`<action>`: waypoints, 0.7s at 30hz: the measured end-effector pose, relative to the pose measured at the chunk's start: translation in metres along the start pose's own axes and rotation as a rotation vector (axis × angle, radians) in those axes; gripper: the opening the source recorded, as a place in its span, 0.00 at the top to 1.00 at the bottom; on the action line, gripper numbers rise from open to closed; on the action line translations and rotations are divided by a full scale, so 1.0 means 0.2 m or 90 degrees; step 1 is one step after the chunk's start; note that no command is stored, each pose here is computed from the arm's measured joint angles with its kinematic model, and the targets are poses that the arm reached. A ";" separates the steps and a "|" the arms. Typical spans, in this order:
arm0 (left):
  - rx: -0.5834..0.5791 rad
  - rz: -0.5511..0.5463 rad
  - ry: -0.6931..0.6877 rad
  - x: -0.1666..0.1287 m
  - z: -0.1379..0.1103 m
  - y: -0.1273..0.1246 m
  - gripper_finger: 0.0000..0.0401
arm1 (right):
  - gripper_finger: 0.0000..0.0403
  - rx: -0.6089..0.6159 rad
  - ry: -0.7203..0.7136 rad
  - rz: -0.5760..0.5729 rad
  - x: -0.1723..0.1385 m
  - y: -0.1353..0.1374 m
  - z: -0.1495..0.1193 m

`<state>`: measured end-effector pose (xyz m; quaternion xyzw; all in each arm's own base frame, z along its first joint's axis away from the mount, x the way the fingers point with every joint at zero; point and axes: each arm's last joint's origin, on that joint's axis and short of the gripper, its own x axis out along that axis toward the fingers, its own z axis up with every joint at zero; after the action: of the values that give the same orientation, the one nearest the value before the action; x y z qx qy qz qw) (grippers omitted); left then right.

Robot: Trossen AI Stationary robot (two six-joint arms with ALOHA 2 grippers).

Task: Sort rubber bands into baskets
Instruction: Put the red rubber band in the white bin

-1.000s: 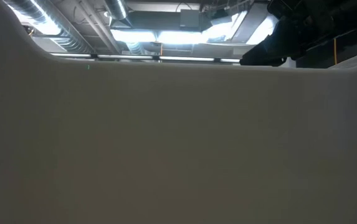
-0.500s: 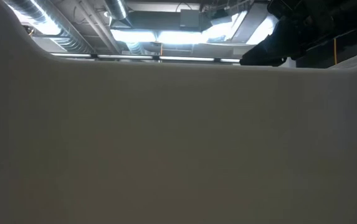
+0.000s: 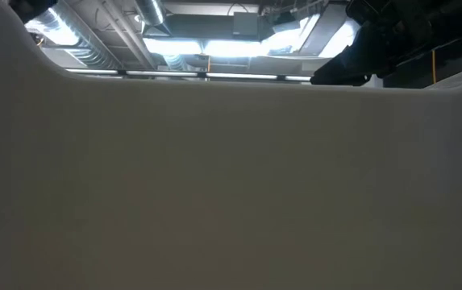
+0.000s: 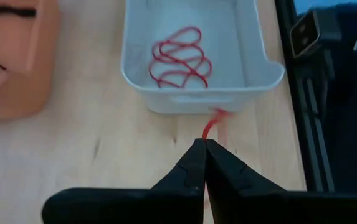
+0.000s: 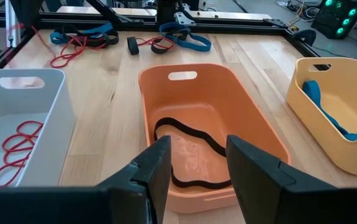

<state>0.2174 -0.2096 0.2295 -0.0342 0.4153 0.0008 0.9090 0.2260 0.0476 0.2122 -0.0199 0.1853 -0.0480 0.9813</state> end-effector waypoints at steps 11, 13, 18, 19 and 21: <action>0.002 0.015 -0.101 -0.10 0.07 0.03 0.99 | 0.61 0.000 0.000 0.000 0.00 0.00 0.00; 0.012 0.008 -0.129 -0.10 0.09 0.02 0.99 | 0.61 0.000 0.000 0.000 0.00 0.00 0.00; 0.034 -0.022 -0.200 -0.11 0.16 -0.01 0.99 | 0.61 0.000 0.000 0.000 0.00 0.00 0.00; 0.035 -0.027 -0.214 -0.12 0.17 -0.01 0.99 | 0.61 0.000 0.000 0.000 0.00 0.00 0.00; 0.036 -0.036 -0.240 -0.12 0.20 -0.01 0.99 | 0.61 0.000 0.000 0.000 0.00 0.00 0.00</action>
<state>0.2325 -0.2090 0.2743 -0.0197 0.2362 -0.0298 0.9710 0.2260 0.0476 0.2122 -0.0200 0.1851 -0.0480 0.9813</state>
